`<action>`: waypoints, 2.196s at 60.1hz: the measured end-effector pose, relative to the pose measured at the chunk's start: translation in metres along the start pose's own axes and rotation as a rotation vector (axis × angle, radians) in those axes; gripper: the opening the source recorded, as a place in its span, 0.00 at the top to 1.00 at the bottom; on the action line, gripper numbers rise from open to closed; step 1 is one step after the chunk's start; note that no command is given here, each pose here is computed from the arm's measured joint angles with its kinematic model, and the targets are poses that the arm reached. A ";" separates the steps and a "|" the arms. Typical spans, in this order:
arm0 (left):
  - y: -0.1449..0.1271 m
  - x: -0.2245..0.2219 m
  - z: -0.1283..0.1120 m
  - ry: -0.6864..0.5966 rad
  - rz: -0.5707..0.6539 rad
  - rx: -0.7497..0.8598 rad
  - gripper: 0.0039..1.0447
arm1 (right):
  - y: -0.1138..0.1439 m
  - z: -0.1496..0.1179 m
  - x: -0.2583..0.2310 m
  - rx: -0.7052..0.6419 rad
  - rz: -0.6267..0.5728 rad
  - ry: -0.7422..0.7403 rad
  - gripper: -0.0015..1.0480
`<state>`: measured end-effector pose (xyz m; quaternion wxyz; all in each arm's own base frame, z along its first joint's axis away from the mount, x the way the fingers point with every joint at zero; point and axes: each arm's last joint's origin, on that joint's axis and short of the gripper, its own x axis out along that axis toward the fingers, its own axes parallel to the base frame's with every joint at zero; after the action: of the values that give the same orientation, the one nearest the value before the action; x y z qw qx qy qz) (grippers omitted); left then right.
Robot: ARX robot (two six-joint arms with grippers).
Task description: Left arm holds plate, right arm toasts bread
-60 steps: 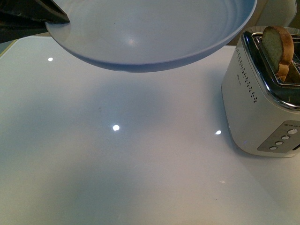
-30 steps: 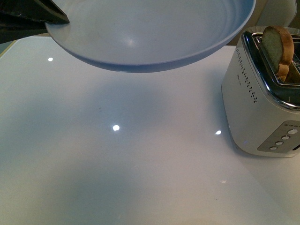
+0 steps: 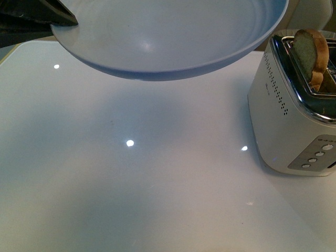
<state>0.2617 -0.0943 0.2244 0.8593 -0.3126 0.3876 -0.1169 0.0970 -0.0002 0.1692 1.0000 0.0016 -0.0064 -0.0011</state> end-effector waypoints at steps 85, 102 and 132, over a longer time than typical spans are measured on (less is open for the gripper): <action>0.194 -0.028 0.042 -0.080 0.178 -0.008 0.97 | 0.000 0.000 0.000 0.000 0.000 0.000 0.08; 0.272 0.004 0.023 -0.012 0.226 -0.037 0.97 | 0.000 0.000 0.000 0.000 0.000 0.000 0.08; 0.327 0.065 0.045 0.014 0.214 -0.016 0.97 | 0.000 0.000 0.000 0.000 0.000 0.000 0.08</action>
<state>0.3245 0.1513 0.0032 0.8617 -0.2754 0.4255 -0.0234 0.0970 -0.0002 0.1692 1.0000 0.0016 -0.0066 -0.0011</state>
